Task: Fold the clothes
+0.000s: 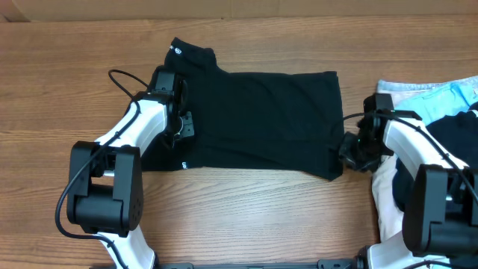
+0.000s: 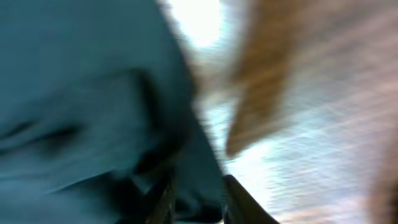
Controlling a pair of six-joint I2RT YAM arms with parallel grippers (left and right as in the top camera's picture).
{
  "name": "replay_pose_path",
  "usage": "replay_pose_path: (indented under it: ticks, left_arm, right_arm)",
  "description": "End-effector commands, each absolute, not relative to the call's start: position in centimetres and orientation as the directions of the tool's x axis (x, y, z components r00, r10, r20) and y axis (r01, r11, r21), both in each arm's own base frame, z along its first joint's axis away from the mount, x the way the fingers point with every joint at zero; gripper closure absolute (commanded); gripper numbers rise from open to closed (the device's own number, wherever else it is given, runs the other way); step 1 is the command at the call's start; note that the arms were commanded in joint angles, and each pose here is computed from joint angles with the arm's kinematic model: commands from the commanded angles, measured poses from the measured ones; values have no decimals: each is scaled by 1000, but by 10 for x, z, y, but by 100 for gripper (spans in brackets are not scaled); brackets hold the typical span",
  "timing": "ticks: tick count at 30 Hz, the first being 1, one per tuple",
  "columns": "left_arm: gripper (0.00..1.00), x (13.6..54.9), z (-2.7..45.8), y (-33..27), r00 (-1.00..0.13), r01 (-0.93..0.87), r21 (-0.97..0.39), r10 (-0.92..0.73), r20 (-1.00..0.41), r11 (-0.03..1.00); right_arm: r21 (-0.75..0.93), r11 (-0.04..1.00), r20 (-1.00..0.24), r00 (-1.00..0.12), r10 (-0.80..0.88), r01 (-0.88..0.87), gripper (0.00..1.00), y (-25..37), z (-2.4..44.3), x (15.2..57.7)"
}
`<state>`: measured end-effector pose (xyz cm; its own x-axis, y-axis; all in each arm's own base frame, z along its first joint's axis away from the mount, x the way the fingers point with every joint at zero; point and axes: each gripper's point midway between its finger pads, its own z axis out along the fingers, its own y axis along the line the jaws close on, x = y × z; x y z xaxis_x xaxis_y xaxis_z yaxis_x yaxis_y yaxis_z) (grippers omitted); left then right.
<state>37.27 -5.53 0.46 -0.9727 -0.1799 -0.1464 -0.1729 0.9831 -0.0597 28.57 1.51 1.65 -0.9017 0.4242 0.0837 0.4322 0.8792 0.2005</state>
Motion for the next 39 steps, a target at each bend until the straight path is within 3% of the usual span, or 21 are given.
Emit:
replay_pose_path:
  ticks: [1,11,14,19,27,33,36,39]
  left_arm:
    - [50,380,7,-53,-969,-176,-54,-182,-164,983]
    - [50,380,7,-53,-969,-176,-54,-183,-165,983]
    - [50,380,7,-53,-969,-176,-54,-183,-165,983]
    - [50,380,7,-53,-969,-176,-55,-183,-166,983]
    - [50,379,7,-53,-970,-176,-53,-182,-161,983]
    - [50,379,7,-53,-970,-176,-53,-182,-161,983]
    - [49,379,7,-53,-970,-176,-53,-182,-161,983]
    - [49,379,7,-53,-970,-176,-53,-183,-162,983]
  right_arm:
    - [368,877,2,-943,332,310,81,37,48,306]
    - [376,870,36,-943,331,319,82,41,41,297]
    - [415,854,48,-945,324,314,87,48,35,294]
    - [646,757,-40,-985,168,102,92,93,55,305]
    - [639,766,-125,-992,23,-63,92,117,56,303]
    - [583,812,-119,-988,95,8,95,94,65,304]
    - [537,828,-76,-968,240,163,79,66,67,305]
    - [509,829,-34,-957,287,231,78,49,62,299]
